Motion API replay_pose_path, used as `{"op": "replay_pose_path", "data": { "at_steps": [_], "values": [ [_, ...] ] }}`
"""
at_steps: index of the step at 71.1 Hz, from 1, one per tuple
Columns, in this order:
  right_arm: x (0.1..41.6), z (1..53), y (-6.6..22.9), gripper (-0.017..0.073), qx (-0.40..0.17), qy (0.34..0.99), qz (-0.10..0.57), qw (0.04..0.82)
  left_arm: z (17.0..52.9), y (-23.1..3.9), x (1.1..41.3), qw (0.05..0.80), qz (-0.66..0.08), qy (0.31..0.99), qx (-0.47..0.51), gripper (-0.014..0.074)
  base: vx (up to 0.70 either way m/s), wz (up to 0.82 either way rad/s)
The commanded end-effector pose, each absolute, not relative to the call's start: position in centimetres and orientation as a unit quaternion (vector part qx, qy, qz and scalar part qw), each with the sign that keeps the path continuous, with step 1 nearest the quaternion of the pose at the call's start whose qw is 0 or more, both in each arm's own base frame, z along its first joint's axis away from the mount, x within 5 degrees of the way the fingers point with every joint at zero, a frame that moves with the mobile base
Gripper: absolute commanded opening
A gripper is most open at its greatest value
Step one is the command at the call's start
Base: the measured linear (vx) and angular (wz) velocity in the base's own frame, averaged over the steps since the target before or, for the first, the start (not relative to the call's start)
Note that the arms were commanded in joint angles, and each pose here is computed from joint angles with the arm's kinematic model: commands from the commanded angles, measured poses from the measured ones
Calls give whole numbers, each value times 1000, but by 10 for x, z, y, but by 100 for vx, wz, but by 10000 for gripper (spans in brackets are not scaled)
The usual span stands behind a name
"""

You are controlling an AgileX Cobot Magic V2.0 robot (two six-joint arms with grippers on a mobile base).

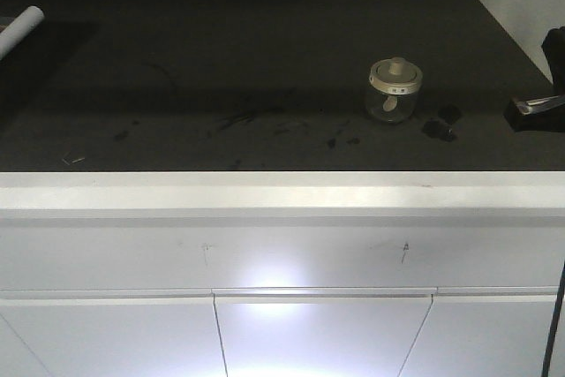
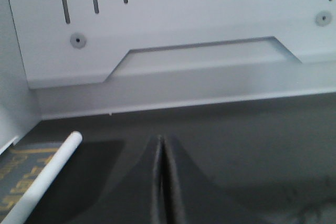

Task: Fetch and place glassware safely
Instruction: 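Withdraw both grippers from the raised sash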

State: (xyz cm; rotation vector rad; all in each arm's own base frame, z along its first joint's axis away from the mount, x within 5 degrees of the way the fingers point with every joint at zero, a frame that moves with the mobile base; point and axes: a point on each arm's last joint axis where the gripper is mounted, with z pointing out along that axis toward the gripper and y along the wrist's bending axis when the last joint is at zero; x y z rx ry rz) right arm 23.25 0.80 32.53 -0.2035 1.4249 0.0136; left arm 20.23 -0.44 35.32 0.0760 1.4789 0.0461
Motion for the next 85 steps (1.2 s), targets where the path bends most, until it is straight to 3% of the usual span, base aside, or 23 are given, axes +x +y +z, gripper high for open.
{"op": "replay_pose_path", "data": {
  "at_steps": [1, 12, 33, 76, 85],
  "values": [
    [222, 348, 9, -3, -87, 621, 17, 779, 373, -5, 187, 757, 17, 653, 33, -7, 0, 0],
    [209, 356, 7, -3, -80, 623, 9, 778, 371, -4, 165, 737, 17, 675, 34, -7, 0, 0],
    [202, 357, 7, -3, -96, 632, -10, 769, 329, -4, 129, 746, 17, 665, 34, -7, 0, 0],
    [217, 344, 7, -1, -97, 656, -7, 749, 320, -3, 127, 741, 17, 670, 34, -7, 0, 0],
    [229, 332, 10, 11, -126, 662, -6, 739, 320, -3, 127, 741, 17, 670, 34, -7, 0, 0]
  ]
}}
